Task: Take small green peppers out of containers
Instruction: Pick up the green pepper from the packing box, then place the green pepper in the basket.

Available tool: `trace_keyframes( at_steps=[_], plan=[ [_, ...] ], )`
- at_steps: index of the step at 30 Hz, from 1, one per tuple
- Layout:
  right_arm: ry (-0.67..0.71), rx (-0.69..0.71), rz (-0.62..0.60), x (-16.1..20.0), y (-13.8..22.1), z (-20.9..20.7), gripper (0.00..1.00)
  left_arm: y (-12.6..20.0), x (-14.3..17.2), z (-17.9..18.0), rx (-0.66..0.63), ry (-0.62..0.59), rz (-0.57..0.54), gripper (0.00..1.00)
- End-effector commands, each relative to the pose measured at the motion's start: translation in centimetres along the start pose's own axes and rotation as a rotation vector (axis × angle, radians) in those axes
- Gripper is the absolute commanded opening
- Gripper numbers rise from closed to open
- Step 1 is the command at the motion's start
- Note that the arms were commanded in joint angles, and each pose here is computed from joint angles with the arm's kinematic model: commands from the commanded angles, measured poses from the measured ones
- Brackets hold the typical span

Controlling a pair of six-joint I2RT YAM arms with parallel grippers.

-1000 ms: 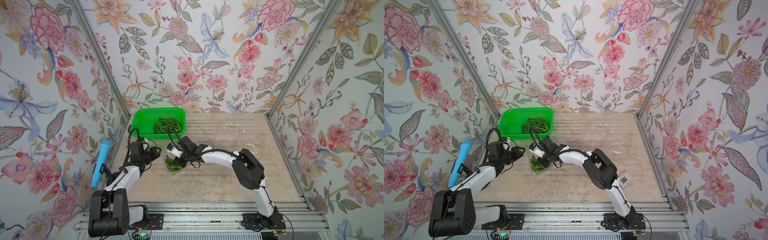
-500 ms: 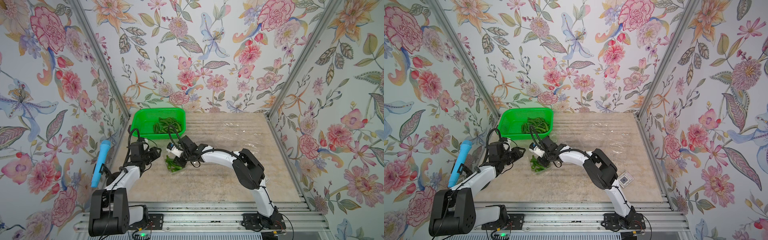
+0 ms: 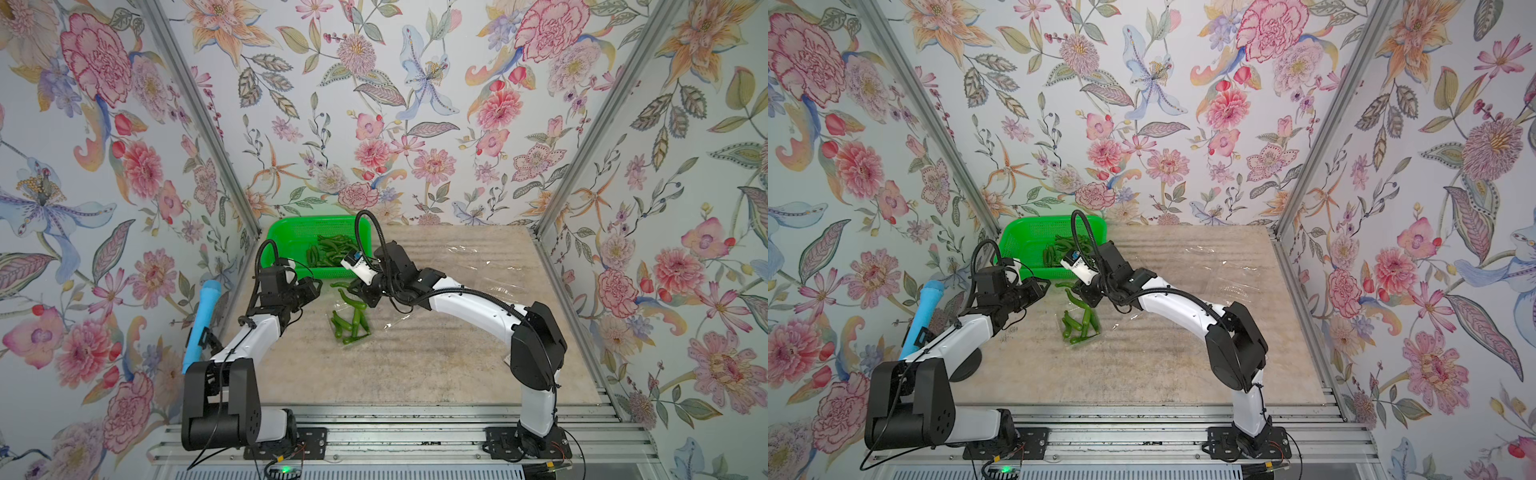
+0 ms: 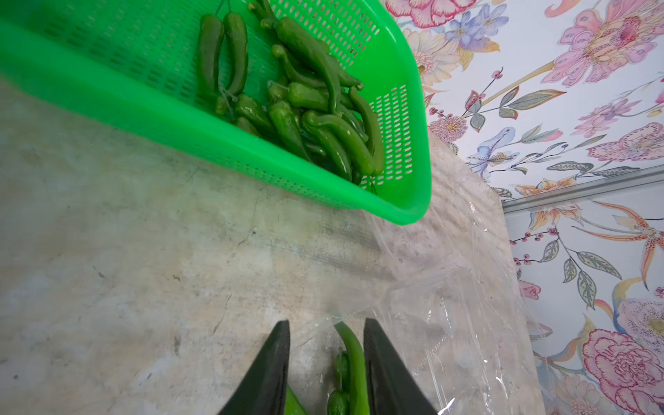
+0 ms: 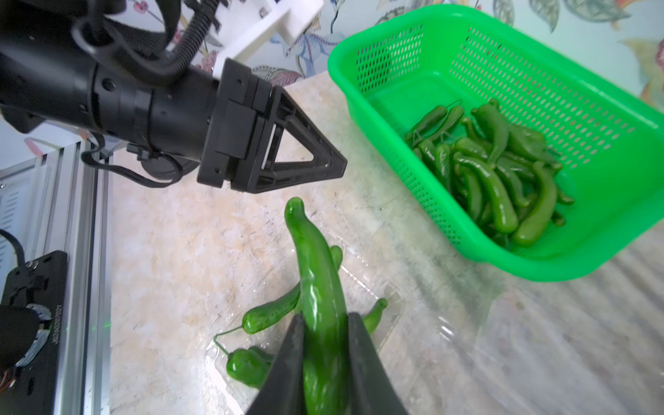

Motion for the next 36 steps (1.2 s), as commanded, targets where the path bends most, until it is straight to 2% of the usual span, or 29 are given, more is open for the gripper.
trace_keyframes(
  at_steps=[1,7,11,17,21,23,24,28,30,33,36],
  plan=[
    [-0.005,0.057,-0.153,-4.2,1.0,-2.8,0.00,-0.8,-2.4,-1.4,0.061,-0.007,-0.042,0.37],
    [-0.037,0.126,-0.298,-7.5,-1.4,-8.9,0.00,-2.6,-3.3,-3.5,0.139,-0.025,-0.031,0.35],
    [-0.052,0.124,-0.315,-8.4,-5.0,-12.2,0.01,-2.9,-2.6,-3.9,0.146,-0.040,-0.003,0.35],
    [-0.026,0.151,-0.380,-8.9,-9.5,-15.8,0.07,-2.2,-1.1,-4.3,0.167,-0.053,0.038,0.36],
    [-0.030,0.176,-0.421,-7.6,-11.2,-17.4,0.14,-1.2,-0.1,-4.7,0.171,-0.076,0.059,0.35],
    [-0.039,0.177,-0.407,-6.7,-11.8,-17.7,0.25,-0.8,0.2,-4.8,0.169,-0.085,0.063,0.36],
    [-0.042,0.180,-0.401,-6.5,-11.8,-17.9,0.34,-0.6,0.3,-4.8,0.166,-0.089,0.062,0.36],
    [-0.032,0.192,-0.402,-7.5,-10.5,-18.1,0.38,-0.5,0.2,-4.1,0.120,-0.113,0.055,0.37],
    [-0.009,0.201,-0.397,-8.6,-9.0,-17.8,0.44,-0.7,0.2,-3.9,0.103,-0.123,0.052,0.39],
    [0.008,0.219,-0.366,-9.2,-6.9,-16.9,0.45,-0.9,-0.3,-3.4,0.069,-0.136,0.044,0.39],
    [0.002,0.226,-0.301,-8.1,-4.6,-15.1,0.47,-1.1,-0.3,-3.2,0.053,-0.129,0.053,0.41]
  ],
)
Point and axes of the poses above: each gripper's point midway between its finger pads, its own y axis back along the fingers, its own z axis along the line the jaws close on, x = y × z, the point moved 1 cm from there along y, back along the fingers, and after that the axes turned 3 degrees about -y, right-handed, at the moved point
